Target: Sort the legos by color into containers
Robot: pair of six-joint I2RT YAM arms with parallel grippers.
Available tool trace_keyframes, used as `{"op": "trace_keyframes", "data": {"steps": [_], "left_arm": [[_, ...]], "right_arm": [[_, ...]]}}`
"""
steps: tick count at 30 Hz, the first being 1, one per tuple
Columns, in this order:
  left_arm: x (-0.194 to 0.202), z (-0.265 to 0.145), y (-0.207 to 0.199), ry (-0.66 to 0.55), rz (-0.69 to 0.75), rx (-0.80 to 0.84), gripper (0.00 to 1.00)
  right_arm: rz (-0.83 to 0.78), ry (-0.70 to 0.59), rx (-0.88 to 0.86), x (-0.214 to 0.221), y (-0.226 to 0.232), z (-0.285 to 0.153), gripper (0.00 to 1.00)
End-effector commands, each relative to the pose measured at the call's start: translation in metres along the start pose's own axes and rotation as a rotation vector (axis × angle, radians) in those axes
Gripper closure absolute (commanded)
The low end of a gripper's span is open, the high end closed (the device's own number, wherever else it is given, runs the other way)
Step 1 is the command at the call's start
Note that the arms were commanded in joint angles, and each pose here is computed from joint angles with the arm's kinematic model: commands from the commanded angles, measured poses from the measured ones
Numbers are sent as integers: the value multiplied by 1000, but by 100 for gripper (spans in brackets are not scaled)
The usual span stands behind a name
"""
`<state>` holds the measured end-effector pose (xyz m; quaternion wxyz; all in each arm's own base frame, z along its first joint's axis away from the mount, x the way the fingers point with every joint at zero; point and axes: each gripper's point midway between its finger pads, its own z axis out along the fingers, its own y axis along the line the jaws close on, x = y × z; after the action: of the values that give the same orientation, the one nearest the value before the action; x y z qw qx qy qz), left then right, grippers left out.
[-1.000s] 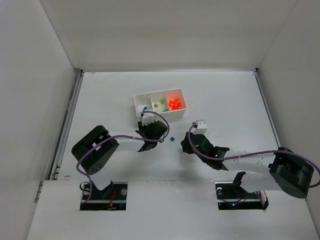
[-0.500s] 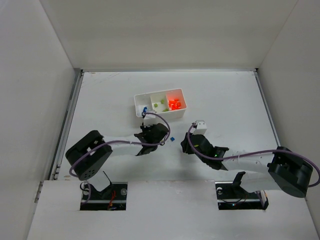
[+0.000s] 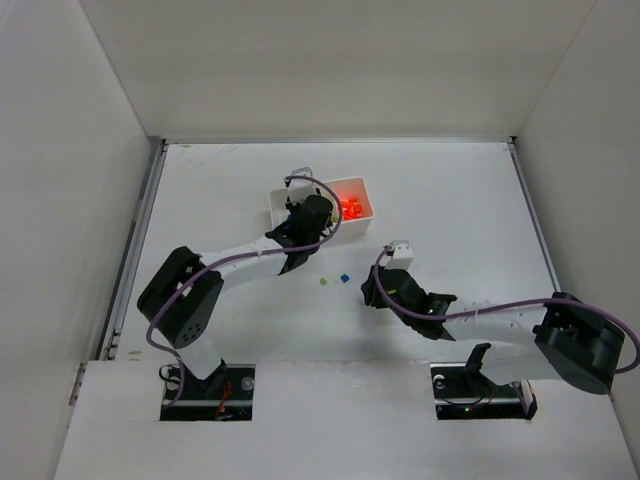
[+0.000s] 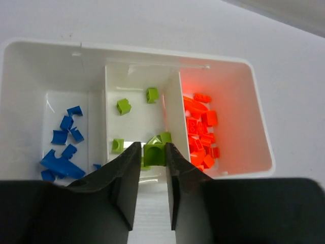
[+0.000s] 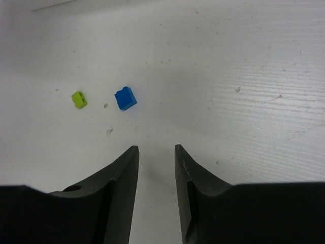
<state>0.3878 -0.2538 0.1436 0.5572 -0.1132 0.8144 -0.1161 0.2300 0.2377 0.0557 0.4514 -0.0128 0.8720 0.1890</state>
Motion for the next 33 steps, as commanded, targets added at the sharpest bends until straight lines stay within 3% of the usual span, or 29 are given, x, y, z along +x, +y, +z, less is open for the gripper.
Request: {"op": "trace_keyframes", "data": {"steps": [1,5,20,26,33], "left_arm": [[-13,12,-13,-6,-13,56,71],[-30,-3,-8,-46,-35,70,59],[11,-80,78,-26,-86,75,59],[17,-89,102,-28,-111,57,59],[30,-96,117,6,-105,47,59]], "right_arm": [[21,-45,-25,-14,17,4,57],[-29,10,-8,-2,21,18,54],[-197,81,135,15,17,56,53],[-237,99,140,17,18,63,58],[-250,109,138,19,20,65,72]]}}
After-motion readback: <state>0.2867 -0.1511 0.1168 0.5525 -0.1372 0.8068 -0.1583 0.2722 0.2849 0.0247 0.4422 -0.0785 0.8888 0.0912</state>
